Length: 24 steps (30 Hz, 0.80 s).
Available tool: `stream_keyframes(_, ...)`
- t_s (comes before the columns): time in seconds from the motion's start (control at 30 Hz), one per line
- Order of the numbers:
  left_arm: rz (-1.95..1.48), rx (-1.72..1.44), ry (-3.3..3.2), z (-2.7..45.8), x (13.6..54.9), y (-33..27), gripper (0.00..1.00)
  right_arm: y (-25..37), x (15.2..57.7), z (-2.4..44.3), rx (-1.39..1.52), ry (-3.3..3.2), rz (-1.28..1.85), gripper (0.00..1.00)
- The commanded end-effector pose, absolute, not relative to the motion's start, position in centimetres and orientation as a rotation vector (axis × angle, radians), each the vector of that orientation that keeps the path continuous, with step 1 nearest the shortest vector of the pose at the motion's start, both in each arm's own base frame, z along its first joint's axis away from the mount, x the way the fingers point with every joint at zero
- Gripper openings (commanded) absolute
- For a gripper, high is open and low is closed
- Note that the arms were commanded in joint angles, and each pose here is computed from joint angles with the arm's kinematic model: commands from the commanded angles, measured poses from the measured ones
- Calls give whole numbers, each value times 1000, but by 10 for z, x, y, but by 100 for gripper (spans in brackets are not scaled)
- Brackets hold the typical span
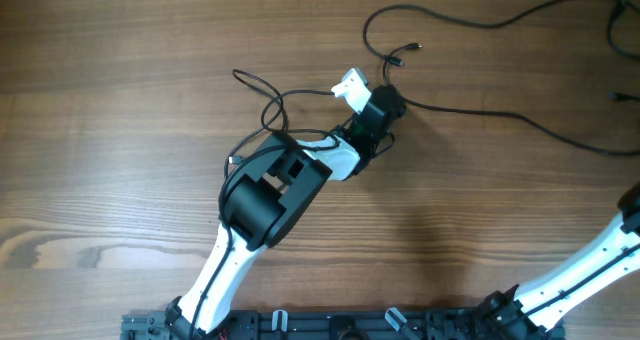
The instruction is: Untangle cables
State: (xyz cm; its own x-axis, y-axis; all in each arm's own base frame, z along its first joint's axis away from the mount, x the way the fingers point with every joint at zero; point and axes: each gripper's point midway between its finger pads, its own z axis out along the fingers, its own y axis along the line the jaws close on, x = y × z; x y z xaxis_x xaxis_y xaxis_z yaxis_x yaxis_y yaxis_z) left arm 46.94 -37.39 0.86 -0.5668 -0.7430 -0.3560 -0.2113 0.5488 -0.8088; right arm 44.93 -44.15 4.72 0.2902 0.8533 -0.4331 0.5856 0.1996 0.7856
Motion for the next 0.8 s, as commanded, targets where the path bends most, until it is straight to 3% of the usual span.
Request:
stream_keyframes(0.0, -893, -624, 2127, 19, 460, -375, 17, -438, 444, 34, 1470, 1435, 427, 100)
stream_keyframes(0.13, -826, -554, 2164, 34, 456, -370, 4, -436, 443, 39, 1445, 1440, 466, 100)
stream_keyframes(0.37, -793, -472, 2142, 82, 453, -364, 5, -433, 453, 93, 1268, 1447, 456, 100)
stream_keyframes(0.47, -776, -480, 2110, 109, 453, -357, 18, -428, 455, 120, 1198, 1453, 463, 100)
stream_keyframes(0.5, -763, -444, 2100, 119, 452, -355, 30, -424, 457, 131, 1167, 1457, 479, 100)
stream_keyframes(0.53, -738, -378, 2091, 133, 450, -354, 56, -419, 459, 139, 1141, 1461, 500, 100)
stream_keyframes(0.63, -649, -344, 2089, 155, 445, -337, 77, -395, 469, 166, 1023, 1498, 565, 100)
stream_keyframes(0.67, -610, -359, 2094, 161, 442, -327, 93, -386, 473, 174, 980, 1518, 573, 100)
stream_keyframes(0.7, -576, -370, 2102, 166, 440, -317, 100, -377, 476, 180, 946, 1537, 571, 100)
stream_keyframes(0.77, -531, -388, 2129, 173, 436, -299, 100, -356, 484, 191, 892, 1591, 564, 99)
